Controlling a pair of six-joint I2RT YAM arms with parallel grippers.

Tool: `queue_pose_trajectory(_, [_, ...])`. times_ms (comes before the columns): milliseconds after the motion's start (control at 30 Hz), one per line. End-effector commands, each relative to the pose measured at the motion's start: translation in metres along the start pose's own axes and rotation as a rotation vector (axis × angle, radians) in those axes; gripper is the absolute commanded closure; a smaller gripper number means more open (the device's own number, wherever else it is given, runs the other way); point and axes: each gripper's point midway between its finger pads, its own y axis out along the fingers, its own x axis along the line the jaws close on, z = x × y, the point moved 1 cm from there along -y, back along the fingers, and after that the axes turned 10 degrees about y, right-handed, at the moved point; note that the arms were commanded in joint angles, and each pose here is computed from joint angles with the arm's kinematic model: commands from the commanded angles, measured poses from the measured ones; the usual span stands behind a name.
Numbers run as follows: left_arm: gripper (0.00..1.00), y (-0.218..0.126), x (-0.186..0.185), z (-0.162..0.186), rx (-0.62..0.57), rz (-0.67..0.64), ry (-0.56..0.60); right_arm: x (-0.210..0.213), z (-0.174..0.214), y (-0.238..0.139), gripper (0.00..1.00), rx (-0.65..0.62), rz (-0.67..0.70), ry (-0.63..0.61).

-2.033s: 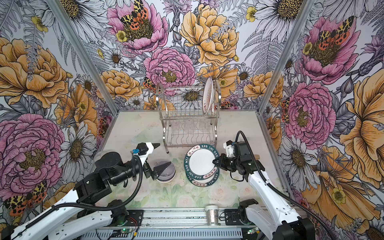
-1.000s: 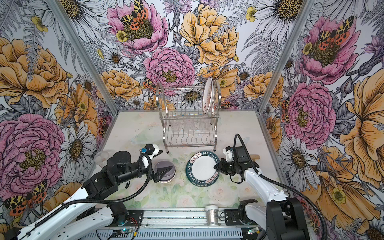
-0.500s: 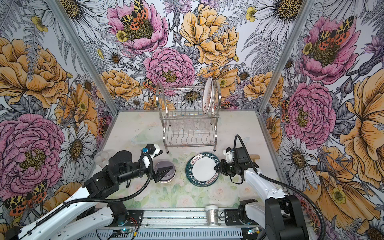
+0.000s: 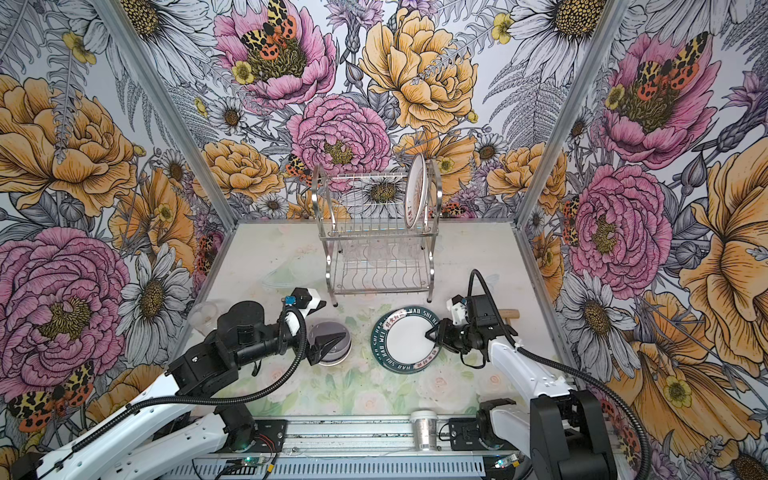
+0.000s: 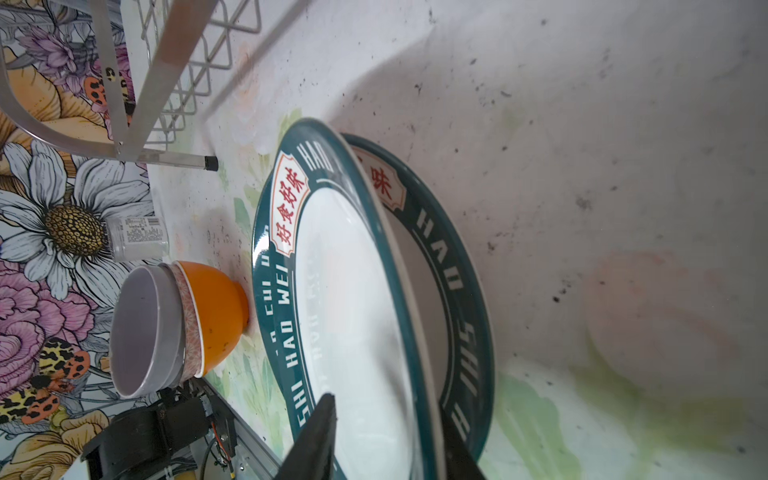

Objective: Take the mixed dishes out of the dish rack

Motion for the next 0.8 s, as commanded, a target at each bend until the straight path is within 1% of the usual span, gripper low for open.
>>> queue_pose_trajectory(0, [0.01,0.0,0.002,-0.002,-0.006,-0.005,0.004,0.0,-0.006,0.0,0.59,-0.027,-0.001,0.001])
queue_pose_trajectory(200, [0.01,0.0,0.005,-0.003,-0.006,-0.025,0.008,-0.003,-0.009,-0.001,0.52,-0.043,0.021,0.022])
queue_pose_trajectory(467, [0.01,0.002,0.007,-0.001,0.004,-0.035,0.007,-0.007,-0.014,-0.003,0.44,-0.058,0.076,0.027])
queue_pose_trajectory(567, [0.01,0.003,0.009,0.0,0.006,-0.039,0.009,-0.01,-0.015,-0.003,0.42,-0.061,0.098,0.031])
queue_pose_trajectory(767, [0.01,0.004,0.011,-0.005,-0.002,-0.051,0.016,-0.015,-0.016,0.001,0.42,-0.045,0.131,0.039])
